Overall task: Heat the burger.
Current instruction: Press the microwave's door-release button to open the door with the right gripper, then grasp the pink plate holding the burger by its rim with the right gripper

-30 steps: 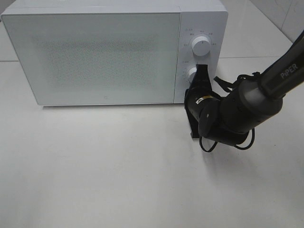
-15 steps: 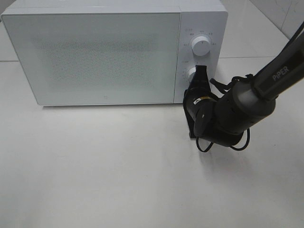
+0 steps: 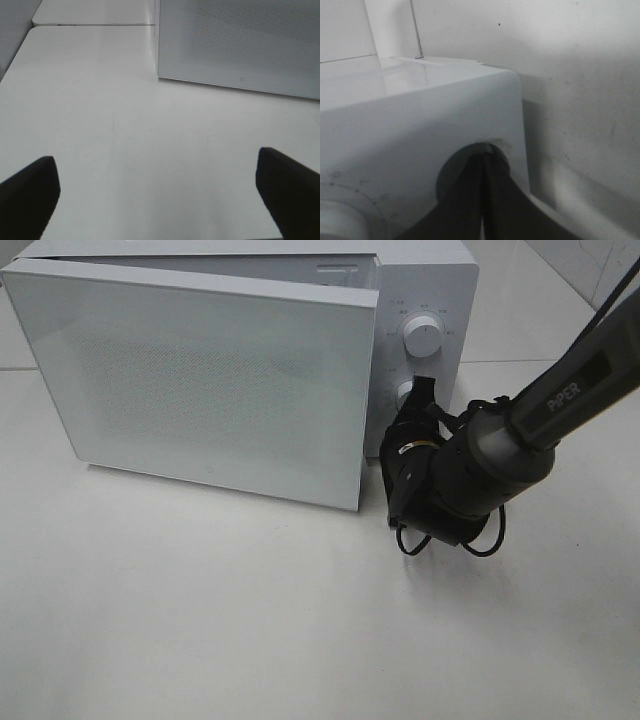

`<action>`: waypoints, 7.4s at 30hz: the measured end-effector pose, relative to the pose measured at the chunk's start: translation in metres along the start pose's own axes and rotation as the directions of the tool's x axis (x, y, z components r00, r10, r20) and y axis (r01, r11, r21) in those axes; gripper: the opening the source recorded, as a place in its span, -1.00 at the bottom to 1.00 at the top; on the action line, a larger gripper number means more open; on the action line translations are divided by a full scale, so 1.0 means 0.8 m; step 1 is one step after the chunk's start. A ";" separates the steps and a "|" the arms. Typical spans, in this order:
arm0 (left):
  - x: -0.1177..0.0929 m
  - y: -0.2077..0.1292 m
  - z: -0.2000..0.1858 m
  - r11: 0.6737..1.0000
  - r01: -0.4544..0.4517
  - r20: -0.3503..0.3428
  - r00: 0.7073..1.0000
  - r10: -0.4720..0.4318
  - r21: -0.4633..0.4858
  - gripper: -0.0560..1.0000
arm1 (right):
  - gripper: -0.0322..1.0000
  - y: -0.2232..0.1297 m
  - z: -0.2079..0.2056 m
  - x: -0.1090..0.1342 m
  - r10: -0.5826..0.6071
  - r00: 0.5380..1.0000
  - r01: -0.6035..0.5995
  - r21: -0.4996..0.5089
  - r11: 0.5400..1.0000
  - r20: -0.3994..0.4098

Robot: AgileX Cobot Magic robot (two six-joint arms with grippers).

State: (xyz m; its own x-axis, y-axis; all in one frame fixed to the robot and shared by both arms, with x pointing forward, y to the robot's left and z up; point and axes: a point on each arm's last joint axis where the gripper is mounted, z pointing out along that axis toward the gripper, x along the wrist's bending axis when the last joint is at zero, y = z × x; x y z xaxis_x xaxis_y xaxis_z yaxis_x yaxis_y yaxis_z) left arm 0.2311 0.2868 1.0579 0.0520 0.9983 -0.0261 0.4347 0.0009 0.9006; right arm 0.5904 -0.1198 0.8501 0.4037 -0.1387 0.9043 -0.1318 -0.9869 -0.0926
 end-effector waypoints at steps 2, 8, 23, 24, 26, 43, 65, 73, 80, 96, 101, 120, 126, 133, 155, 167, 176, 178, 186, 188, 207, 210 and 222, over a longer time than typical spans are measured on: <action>0.000 0.000 0.000 1.000 0.000 0.000 1.000 0.000 0.000 0.98 | -0.92 -0.001 0.000 0.000 0.007 1.000 -0.007 -0.003 1.000 0.002; 0.000 0.000 0.000 1.000 0.000 0.000 1.000 0.000 0.000 0.98 | -0.92 -0.002 0.001 -0.001 0.013 1.000 -0.013 -0.005 1.000 0.003; 0.000 0.000 0.000 1.000 0.000 0.000 1.000 0.000 0.000 0.98 | -0.92 -0.002 -0.003 -0.001 -0.002 1.000 0.002 0.009 1.000 0.006; 0.000 0.000 0.000 1.000 0.000 0.000 1.000 0.000 0.000 0.98 | -0.92 0.000 -0.004 -0.001 -0.023 1.000 0.023 0.024 0.999 0.008; 0.000 0.000 0.000 1.000 0.000 0.000 1.000 0.000 0.000 0.98 | -0.92 0.002 -0.005 -0.001 -0.036 0.999 0.035 0.032 0.999 0.014; 0.000 0.000 0.000 1.000 0.000 0.000 1.000 0.000 0.000 0.98 | -0.92 0.010 -0.031 0.007 -0.256 0.962 0.239 0.161 0.957 0.092; 0.000 0.000 0.000 1.000 0.000 0.000 1.000 0.000 0.000 0.98 | -0.91 0.019 -0.109 0.042 -0.781 0.621 0.727 0.418 0.544 -0.064; 0.000 0.000 0.000 1.000 0.000 0.000 1.000 0.000 0.000 0.98 | -0.91 0.017 -0.139 0.050 -0.902 0.384 0.808 0.543 0.226 -0.196; 0.000 0.000 0.000 1.000 0.000 0.000 1.000 0.000 0.000 0.98 | -0.91 0.026 -0.165 0.050 -0.943 0.163 0.788 0.613 -0.053 -0.290; 0.000 0.000 0.000 1.000 0.000 0.000 1.000 0.000 0.000 0.98 | -0.91 0.048 -0.214 0.055 -0.743 -0.236 0.555 0.540 -0.632 -0.626; 0.000 0.000 0.000 1.000 0.000 0.000 1.000 0.000 0.000 0.98 | -0.89 0.052 -0.223 0.056 -0.584 -0.319 0.392 0.457 -0.799 -0.747; 0.000 0.000 0.000 1.000 0.000 0.000 1.000 0.000 0.000 0.98 | -0.68 0.040 -0.216 0.114 0.284 -0.561 -0.109 -0.271 -0.956 -0.778; 0.000 0.000 0.000 1.000 0.000 0.000 1.000 0.000 0.000 0.98 | -0.35 0.036 -0.210 0.138 0.411 -0.604 -0.234 -0.342 -0.910 -0.683; 0.000 0.000 0.000 1.000 0.000 0.000 1.000 0.000 0.000 0.98 | 0.32 0.033 -0.206 0.151 0.386 -0.654 -0.233 -0.313 -0.921 -0.650; 0.000 0.000 0.000 1.000 0.000 0.000 1.000 0.000 0.000 0.98 | 0.80 -0.043 -0.189 0.148 0.476 -0.761 -0.290 -0.426 -0.857 -0.441; 0.000 0.000 0.000 1.000 0.000 0.000 1.000 0.000 0.000 0.98 | 0.75 -0.082 -0.153 0.147 0.469 -0.797 -0.276 -0.461 -0.843 -0.381; 0.000 0.000 0.000 1.000 0.000 0.000 1.000 0.000 0.000 0.98 | 0.72 -0.103 -0.131 0.144 0.450 -0.810 -0.257 -0.461 -0.849 -0.377; 0.000 0.000 0.000 1.000 0.000 0.000 1.000 0.000 0.000 0.98 | 0.72 -0.110 -0.121 0.139 0.433 -0.812 -0.240 -0.452 -0.859 -0.391; 0.000 0.000 0.000 1.000 0.000 0.000 1.000 0.000 0.000 0.98 | 0.71 -0.130 -0.095 0.130 0.392 -0.821 -0.201 -0.433 -0.878 -0.414; 0.000 0.000 0.000 1.000 0.000 0.000 1.000 0.000 0.000 0.98 | 0.70 -0.137 -0.089 0.130 0.377 -0.828 -0.188 -0.429 -0.884 -0.415; 0.000 0.000 0.000 1.000 0.000 0.000 1.000 0.000 0.000 0.98 | 0.65 -0.178 -0.036 0.110 0.321 -0.843 -0.137 -0.404 -0.904 -0.432; 0.000 0.000 0.000 1.000 0.000 0.000 1.000 0.000 0.000 0.98 | 0.63 -0.183 -0.028 0.107 0.316 -0.843 -0.134 -0.398 -0.907 -0.436; 0.000 0.000 0.000 1.000 0.000 0.000 1.000 0.000 0.000 0.98 | 0.60 -0.199 -0.004 0.096 0.264 -0.846 -0.091 -0.362 -0.928 -0.463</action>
State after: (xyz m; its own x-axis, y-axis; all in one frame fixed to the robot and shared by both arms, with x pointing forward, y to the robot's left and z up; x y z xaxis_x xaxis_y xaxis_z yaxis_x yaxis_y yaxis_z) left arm 0.2311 0.2868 1.0579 0.0520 0.9983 -0.0261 0.4347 0.0009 0.9006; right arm 0.6396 0.0272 0.9352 -0.7954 -0.1053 -0.5968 -0.2424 0.9579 0.1540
